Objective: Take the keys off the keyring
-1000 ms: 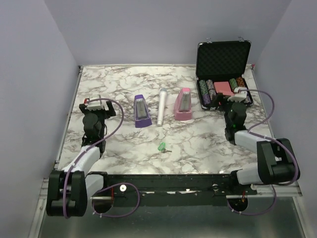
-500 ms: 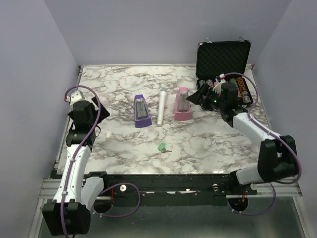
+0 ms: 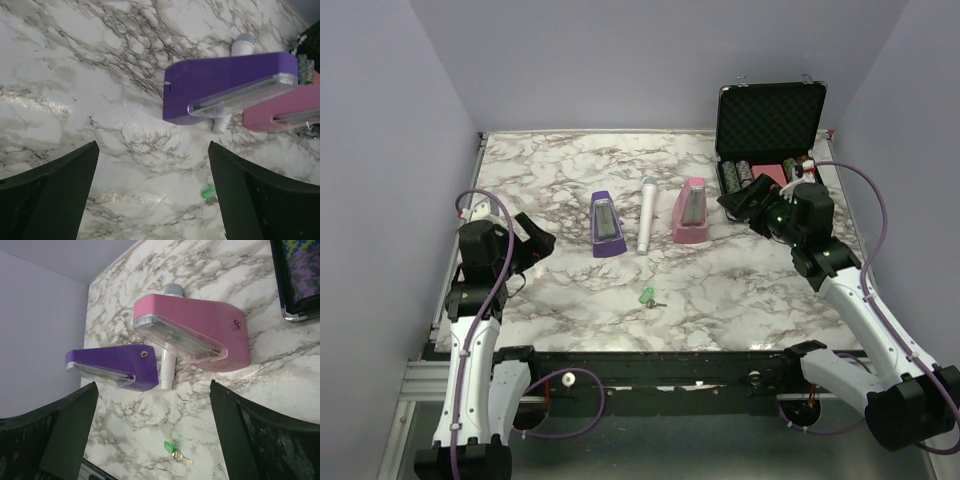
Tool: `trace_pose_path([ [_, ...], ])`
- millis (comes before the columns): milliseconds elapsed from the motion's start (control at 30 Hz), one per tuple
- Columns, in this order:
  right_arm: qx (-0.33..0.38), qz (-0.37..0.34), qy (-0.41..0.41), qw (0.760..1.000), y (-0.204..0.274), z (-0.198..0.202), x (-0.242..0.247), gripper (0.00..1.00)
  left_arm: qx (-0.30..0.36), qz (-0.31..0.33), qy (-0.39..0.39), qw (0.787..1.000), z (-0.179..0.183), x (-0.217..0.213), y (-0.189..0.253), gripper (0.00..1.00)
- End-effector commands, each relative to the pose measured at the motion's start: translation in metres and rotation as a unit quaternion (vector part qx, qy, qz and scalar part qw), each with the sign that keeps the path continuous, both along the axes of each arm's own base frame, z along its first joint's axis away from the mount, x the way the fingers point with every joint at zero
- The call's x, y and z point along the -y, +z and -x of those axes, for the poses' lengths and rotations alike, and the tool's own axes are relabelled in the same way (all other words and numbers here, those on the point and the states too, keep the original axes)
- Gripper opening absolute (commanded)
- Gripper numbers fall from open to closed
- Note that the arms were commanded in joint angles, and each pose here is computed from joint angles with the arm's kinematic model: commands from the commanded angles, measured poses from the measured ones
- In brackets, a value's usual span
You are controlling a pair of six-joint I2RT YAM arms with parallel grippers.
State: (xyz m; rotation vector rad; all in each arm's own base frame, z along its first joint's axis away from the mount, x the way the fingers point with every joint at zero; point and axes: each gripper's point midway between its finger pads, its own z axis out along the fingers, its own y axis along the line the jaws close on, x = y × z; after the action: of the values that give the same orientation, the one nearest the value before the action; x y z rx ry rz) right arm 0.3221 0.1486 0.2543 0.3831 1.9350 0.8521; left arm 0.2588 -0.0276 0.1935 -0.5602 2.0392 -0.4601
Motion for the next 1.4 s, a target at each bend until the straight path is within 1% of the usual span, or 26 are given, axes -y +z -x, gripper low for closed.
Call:
trace_pose_path([
  [0,-0.048,0.016,-0.01,0.999,-0.015,0.012,0.007,1.0,-0.006,-0.004,-0.114,0.994,0.023,0.04,0.009,0.99],
  [33,-0.045,0.014,-0.003,0.999,-0.012,0.014,0.005,1.0,-0.004,-0.013,-0.151,0.988,0.03,0.058,0.01,0.99],
  [100,-0.044,0.005,0.01,0.999,-0.008,0.019,0.001,1.0,-0.004,-0.039,-0.193,0.98,0.039,0.08,0.009,0.99],
  [233,-0.056,-0.01,0.039,0.998,-0.011,0.03,-0.008,1.0,-0.042,-0.073,-0.282,0.956,0.057,0.125,-0.011,0.94],
  [333,-0.065,-0.028,0.063,0.996,-0.013,0.039,-0.016,0.99,-0.062,-0.129,-0.315,0.938,0.063,0.145,-0.025,0.93],
  [467,-0.059,-0.048,0.095,0.992,-0.014,0.049,-0.026,0.99,-0.079,-0.167,-0.368,0.911,0.063,0.173,-0.041,0.93],
  [600,-0.05,-0.05,0.118,0.991,-0.01,0.052,-0.032,0.99,-0.07,-0.161,-0.437,0.882,0.064,0.204,-0.055,0.93],
  [767,-0.034,-0.048,0.145,0.988,0.004,0.055,-0.038,0.99,-0.075,-0.184,-0.478,0.856,0.055,0.221,-0.079,0.93],
  [833,-0.031,-0.052,0.155,0.986,0.009,0.057,-0.041,0.99,-0.084,-0.192,-0.489,0.846,0.052,0.225,-0.088,0.88],
  [867,-0.029,-0.056,0.158,0.985,0.013,0.058,-0.042,0.99,-0.083,-0.191,-0.497,0.842,0.051,0.229,-0.092,0.88],
  [1067,-0.019,-0.071,0.171,0.983,0.028,0.06,-0.048,0.99,-0.081,-0.17,-0.533,0.825,0.051,0.249,-0.107,0.88],
  [1167,-0.019,-0.07,0.174,0.982,0.027,0.06,-0.049,0.99,-0.073,-0.158,-0.544,0.821,0.052,0.257,-0.109,0.88],
  [1233,-0.021,-0.069,0.175,0.982,0.026,0.061,-0.049,0.99,-0.07,-0.15,-0.552,0.817,0.052,0.261,-0.108,0.8],
  [1267,-0.025,-0.069,0.176,0.982,0.023,0.062,-0.05,0.99,-0.07,-0.147,-0.557,0.814,0.054,0.263,-0.109,0.78],
  [1367,-0.027,-0.069,0.175,0.982,0.023,0.063,-0.049,0.99,-0.078,-0.148,-0.563,0.809,0.054,0.265,-0.115,0.78],
])
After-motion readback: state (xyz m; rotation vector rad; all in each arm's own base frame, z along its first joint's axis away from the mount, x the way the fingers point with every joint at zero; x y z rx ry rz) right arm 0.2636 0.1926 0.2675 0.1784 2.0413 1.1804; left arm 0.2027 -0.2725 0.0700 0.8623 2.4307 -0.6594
